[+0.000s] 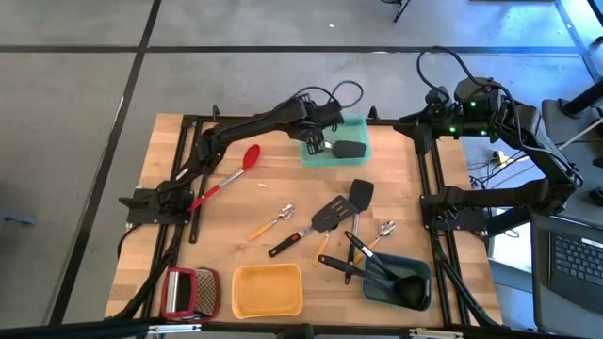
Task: Pick & Place Kitchen Items
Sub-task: Put the red serving spoon into the blue bin
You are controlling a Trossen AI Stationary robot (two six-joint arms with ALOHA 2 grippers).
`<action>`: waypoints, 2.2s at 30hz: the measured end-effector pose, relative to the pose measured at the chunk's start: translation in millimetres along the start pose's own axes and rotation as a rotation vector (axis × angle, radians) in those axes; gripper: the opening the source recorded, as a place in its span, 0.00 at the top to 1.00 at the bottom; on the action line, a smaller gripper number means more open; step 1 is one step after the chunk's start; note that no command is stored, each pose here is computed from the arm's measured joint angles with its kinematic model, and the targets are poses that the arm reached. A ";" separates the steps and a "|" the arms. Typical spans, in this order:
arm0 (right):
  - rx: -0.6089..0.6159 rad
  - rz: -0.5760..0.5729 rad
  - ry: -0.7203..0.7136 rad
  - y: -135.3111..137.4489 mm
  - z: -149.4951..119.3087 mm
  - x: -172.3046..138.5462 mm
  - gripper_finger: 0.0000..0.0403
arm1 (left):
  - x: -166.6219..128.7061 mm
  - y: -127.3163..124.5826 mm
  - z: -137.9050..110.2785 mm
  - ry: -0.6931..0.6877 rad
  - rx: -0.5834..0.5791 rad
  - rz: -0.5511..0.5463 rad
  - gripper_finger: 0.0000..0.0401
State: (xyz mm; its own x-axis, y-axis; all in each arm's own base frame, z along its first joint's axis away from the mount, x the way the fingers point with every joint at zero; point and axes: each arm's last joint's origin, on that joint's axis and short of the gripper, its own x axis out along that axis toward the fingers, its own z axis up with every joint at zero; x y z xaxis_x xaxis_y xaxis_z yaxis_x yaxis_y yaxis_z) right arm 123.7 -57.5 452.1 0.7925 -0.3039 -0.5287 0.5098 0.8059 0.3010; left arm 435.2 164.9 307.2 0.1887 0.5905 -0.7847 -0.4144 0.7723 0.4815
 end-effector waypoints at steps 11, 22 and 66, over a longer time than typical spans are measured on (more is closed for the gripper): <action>-0.230 -0.014 0.104 -2.9 -9.7 -0.5 0.55 | -36.8 14.1 -2.4 -0.072 -0.220 -0.380 0.43; -0.161 -0.025 0.166 -4.5 -15.3 -1.1 0.55 | -44.7 -7.8 -1.4 -0.053 -0.195 -0.696 0.49; -0.158 -0.039 0.251 -5.3 -6.3 51.5 0.55 | -140.1 -3.3 -27.5 -0.197 -0.135 -0.570 0.67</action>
State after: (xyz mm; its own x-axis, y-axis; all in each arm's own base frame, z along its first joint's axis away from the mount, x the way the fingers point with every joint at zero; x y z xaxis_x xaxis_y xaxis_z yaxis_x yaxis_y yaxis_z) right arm 159.7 -74.2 418.3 0.6556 -0.2167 -0.7234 0.4643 0.8711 0.1598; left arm 385.6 73.2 404.8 0.5689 0.1356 -0.8111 -0.3063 0.9503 -0.0560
